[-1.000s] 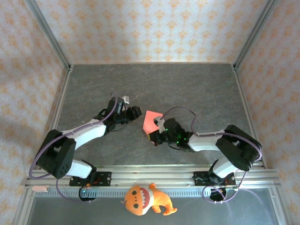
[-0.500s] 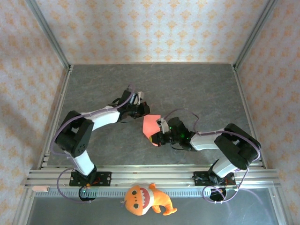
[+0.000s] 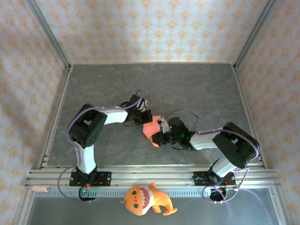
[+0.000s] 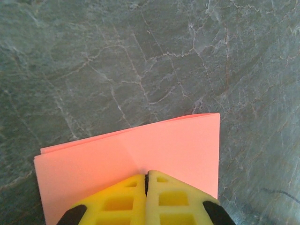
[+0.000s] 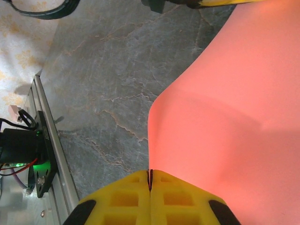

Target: Fold a paper plane with a square sheet of paper (pick it up from the middle)

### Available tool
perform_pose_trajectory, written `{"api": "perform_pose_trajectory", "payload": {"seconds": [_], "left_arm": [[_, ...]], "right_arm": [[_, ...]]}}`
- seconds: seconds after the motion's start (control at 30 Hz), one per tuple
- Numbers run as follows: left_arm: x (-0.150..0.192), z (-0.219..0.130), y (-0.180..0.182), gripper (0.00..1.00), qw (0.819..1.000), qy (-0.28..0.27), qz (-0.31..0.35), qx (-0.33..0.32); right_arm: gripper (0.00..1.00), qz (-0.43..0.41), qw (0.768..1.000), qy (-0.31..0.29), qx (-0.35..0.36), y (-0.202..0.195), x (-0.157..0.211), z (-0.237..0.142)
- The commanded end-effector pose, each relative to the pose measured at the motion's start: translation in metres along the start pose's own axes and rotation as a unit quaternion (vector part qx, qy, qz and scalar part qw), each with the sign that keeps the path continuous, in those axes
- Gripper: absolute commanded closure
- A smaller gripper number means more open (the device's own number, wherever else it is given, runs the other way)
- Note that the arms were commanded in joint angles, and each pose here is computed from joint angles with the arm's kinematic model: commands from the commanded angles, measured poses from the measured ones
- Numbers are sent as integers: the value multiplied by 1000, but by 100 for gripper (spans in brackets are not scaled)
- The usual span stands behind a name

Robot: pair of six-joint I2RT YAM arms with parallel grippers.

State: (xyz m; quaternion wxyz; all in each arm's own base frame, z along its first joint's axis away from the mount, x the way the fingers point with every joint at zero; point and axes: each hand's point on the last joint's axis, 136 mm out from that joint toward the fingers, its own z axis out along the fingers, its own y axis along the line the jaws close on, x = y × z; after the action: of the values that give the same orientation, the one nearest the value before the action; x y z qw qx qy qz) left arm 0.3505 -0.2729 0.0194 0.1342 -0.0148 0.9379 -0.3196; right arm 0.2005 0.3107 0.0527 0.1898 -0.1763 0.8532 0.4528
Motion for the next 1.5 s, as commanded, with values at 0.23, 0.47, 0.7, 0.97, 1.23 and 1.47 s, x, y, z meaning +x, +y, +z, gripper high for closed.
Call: {"api": "perform_pose_trajectory", "payload": {"seconds": [0.23, 0.47, 0.7, 0.97, 1.23, 1.47], "left_arm": [[39, 17, 49, 100, 997, 42, -9, -68], [35, 14, 45, 100, 997, 35, -9, -63], [36, 14, 46, 100, 997, 35, -12, -64], [39, 14, 48, 100, 997, 36, -13, -64], [37, 13, 47, 100, 997, 35, -13, -64], [38, 14, 47, 100, 997, 35, -12, -64]], "right_arm": [[100, 26, 995, 2, 99, -45, -10, 0], [100, 30, 993, -9, 110, -46, -18, -1], [100, 33, 992, -10, 119, -48, -19, -3], [100, 36, 991, -9, 126, -49, -18, -4], [100, 36, 992, -15, 123, -45, -22, -7], [100, 38, 991, -15, 126, -45, -21, -9]]}}
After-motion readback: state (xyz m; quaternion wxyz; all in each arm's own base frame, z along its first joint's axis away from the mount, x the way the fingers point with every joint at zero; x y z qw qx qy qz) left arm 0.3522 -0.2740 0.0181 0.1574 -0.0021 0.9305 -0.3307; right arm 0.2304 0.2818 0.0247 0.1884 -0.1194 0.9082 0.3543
